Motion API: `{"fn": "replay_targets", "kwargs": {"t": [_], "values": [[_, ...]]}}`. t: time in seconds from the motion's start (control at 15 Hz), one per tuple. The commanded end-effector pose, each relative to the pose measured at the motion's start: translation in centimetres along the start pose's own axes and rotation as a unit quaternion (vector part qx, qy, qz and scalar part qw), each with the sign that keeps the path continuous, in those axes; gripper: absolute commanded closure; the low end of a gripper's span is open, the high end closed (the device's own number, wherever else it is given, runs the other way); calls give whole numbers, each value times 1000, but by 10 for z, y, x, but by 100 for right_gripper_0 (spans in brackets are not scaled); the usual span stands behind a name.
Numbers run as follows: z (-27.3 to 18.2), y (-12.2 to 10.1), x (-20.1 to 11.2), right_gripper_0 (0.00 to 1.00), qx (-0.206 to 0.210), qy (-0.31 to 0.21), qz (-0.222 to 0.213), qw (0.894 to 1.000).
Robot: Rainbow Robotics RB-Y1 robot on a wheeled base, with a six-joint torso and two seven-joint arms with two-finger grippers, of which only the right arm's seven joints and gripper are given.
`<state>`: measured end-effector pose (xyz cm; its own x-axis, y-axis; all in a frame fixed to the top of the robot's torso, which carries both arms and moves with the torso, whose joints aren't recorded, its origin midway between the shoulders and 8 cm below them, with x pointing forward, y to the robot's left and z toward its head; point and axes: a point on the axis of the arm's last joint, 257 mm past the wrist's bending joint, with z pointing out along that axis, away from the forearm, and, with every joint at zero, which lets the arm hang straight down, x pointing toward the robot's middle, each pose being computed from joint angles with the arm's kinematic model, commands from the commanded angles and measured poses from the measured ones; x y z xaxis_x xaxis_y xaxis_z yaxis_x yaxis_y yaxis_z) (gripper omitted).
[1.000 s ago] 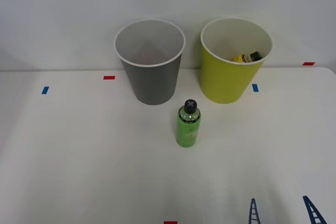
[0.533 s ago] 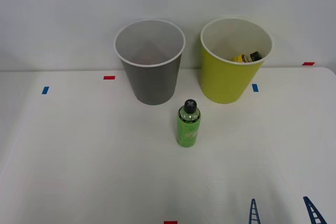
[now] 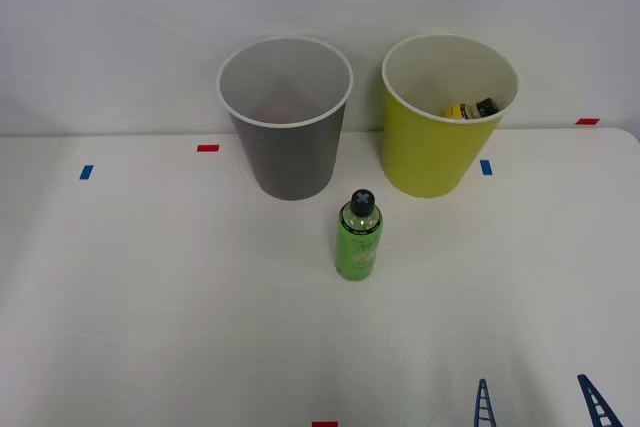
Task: Put cans in the gray bin, plastic bottles in the light green bin
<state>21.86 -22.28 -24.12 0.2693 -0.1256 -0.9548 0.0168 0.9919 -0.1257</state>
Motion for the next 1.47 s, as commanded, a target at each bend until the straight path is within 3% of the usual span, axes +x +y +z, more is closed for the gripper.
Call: {"fn": "replay_targets", "kwargs": {"t": [0.07, 1.47], "values": [[0, 0, 0, 4, 0, 0, 0, 1000], [0, 0, 0, 4, 0, 0, 0, 1000]]}}
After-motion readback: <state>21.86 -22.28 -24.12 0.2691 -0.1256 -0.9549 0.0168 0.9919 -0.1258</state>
